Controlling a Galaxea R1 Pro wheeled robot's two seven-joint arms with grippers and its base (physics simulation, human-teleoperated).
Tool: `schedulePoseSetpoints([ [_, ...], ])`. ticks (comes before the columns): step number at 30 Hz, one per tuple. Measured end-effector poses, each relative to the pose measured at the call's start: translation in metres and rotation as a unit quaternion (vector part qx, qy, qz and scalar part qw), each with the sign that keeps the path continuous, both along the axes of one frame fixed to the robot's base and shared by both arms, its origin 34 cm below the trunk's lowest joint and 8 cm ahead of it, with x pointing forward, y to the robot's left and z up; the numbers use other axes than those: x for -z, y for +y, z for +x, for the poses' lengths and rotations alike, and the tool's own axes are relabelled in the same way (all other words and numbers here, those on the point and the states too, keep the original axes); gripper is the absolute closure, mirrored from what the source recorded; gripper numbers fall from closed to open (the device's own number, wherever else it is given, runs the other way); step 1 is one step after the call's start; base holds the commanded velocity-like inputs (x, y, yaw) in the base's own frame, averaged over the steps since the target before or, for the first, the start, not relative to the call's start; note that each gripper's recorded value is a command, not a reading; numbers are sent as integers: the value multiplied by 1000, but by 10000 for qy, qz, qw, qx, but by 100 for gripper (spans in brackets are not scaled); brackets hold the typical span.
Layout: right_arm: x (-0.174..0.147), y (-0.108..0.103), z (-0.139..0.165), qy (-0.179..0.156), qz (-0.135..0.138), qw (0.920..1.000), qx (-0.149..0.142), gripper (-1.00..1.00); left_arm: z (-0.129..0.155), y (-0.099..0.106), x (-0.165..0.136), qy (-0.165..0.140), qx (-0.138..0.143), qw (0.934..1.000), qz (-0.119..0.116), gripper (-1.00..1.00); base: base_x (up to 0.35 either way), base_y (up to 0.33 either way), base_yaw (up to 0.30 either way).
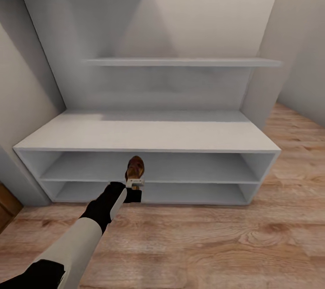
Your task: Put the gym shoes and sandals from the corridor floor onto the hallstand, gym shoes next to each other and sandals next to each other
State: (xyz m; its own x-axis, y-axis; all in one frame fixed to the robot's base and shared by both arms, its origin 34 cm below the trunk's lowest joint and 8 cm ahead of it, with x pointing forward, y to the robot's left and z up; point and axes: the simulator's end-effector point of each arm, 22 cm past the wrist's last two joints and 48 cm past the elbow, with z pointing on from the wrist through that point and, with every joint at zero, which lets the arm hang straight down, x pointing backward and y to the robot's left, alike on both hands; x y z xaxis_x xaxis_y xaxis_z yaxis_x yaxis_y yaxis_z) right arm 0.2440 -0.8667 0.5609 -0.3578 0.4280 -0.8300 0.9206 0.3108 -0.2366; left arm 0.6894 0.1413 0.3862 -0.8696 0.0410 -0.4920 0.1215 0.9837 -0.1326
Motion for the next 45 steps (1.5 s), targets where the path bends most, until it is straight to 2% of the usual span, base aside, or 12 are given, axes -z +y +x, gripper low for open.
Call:
schedulePoseSetpoints([
  [7,0,0,0,1,0,10000,-1,100,0,0,0,2,-4,10000,-3,100,294,0,0],
  [16,0,0,0,3,-1,10000,-1,100,0,0,1,5,-5,10000,-4,100,45,0,0],
  [26,0,0,0,1,0,10000,-1,100,0,0,0,1,-5,10000,-4,100,267,0,0],
  [37,0,0,0,3,0,10000,-1,100,0,0,0,4,-5,10000,-4,100,45,0,0],
  [45,0,0,0,1,0,10000,-1,100,0,0,0,10,-4,10000,-3,100,209,0,0],
])
